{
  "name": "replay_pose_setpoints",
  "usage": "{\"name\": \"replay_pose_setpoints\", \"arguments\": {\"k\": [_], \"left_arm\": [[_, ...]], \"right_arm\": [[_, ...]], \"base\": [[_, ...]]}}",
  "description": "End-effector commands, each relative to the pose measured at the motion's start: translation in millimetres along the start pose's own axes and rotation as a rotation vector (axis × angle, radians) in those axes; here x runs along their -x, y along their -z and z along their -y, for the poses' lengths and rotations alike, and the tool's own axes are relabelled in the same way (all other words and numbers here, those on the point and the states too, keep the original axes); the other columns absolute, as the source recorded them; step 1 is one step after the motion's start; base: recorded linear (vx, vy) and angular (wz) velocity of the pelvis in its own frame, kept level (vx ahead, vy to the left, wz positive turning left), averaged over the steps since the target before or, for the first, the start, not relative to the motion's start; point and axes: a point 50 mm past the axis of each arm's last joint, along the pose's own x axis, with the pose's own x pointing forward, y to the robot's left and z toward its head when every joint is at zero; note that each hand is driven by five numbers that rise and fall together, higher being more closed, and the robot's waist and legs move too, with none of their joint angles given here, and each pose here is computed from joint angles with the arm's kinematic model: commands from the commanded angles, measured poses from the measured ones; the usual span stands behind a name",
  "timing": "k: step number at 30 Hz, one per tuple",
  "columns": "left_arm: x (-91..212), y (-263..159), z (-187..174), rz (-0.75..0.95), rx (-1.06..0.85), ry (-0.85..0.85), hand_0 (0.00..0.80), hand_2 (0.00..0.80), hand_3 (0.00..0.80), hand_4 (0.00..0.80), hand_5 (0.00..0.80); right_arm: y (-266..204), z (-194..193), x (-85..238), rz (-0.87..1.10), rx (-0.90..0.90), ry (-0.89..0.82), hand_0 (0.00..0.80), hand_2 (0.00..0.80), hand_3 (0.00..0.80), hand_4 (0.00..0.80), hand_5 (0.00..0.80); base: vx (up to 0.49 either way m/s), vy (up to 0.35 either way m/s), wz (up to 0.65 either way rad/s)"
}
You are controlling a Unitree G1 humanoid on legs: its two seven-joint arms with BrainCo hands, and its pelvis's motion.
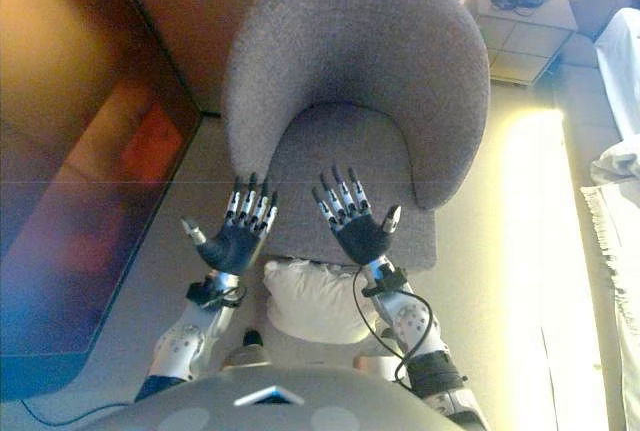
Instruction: Pick up the cushion and take it to the sofa
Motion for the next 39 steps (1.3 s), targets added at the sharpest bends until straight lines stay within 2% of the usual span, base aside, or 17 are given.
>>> {"name": "replay_pose_setpoints", "arguments": {"k": [1,4,9,11,13,14,16,20,25,28,32,39], "left_arm": [[-18,-2,16,-0.012,0.008,0.115,0.000,0.000,0.000,0.000,0.000],[-16,-3,14,-0.021,-0.039,0.084,0.000,0.000,0.000,0.000,0.000],[-12,-20,11,-0.038,-0.323,-0.025,0.000,0.000,0.000,0.000,0.000],[-11,-33,10,-0.020,-0.498,-0.127,0.000,0.000,0.000,0.000,0.000],[-9,-50,7,0.010,-0.760,-0.299,0.000,0.000,0.000,0.000,0.000],[-9,-61,6,0.041,-0.900,-0.399,0.000,0.000,0.000,0.000,0.000],[-8,-79,6,0.062,-1.089,-0.524,0.000,0.000,0.000,0.000,0.000],[4,-99,-3,0.013,-1.350,-0.675,0.000,0.000,0.000,0.000,0.000],[25,-104,-25,-0.059,-1.418,-0.768,0.000,0.000,0.000,0.000,0.000],[20,-105,-33,-0.089,-1.419,-0.788,0.000,0.000,0.000,0.000,0.000],[-12,-105,-32,-0.077,-1.440,-0.731,0.000,0.000,0.000,0.000,0.000],[-69,-107,-12,0.041,-1.533,-0.623,0.000,0.000,0.000,0.000,0.000]], "right_arm": [[-2,-19,-18,0.013,0.013,-0.113,0.000,0.000,0.000,0.000,0.000],[-2,-18,-15,0.016,0.018,-0.107,0.000,0.000,0.000,0.000,0.000],[-6,-17,-14,0.013,0.109,-0.045,0.000,0.000,0.000,0.000,0.000],[-14,-11,-10,0.015,0.271,0.060,0.000,0.000,0.000,0.000,0.000],[-30,-2,-4,0.045,0.547,0.254,0.000,0.000,0.000,0.000,0.000],[-42,3,0,0.058,0.743,0.373,0.000,0.000,0.000,0.000,0.000],[-60,7,9,0.041,1.031,0.527,0.000,0.000,0.000,0.000,0.000],[-81,25,35,0.013,1.123,0.764,0.000,0.000,0.000,0.000,0.000],[-88,47,62,-0.017,1.135,0.982,0.000,0.000,0.000,0.000,0.000],[-97,54,68,-0.027,1.146,1.065,0.000,0.000,0.000,0.000,0.000],[-130,53,55,0.003,1.241,1.124,0.000,0.000,0.000,0.000,0.000],[-168,35,9,0.096,1.376,1.132,0.000,0.000,0.000,0.000,0.000]], "base": [[0.034,0.008,-0.01],[0.000,0.000,0.00],[0.000,0.000,0.00],[0.000,0.000,0.00],[0.018,0.005,0.00],[0.000,0.000,0.00],[0.000,0.000,0.00],[0.029,-0.004,0.00],[0.065,0.022,0.00],[-0.048,-0.001,-0.01],[-0.223,0.003,0.03],[-0.233,0.033,-0.06]]}}
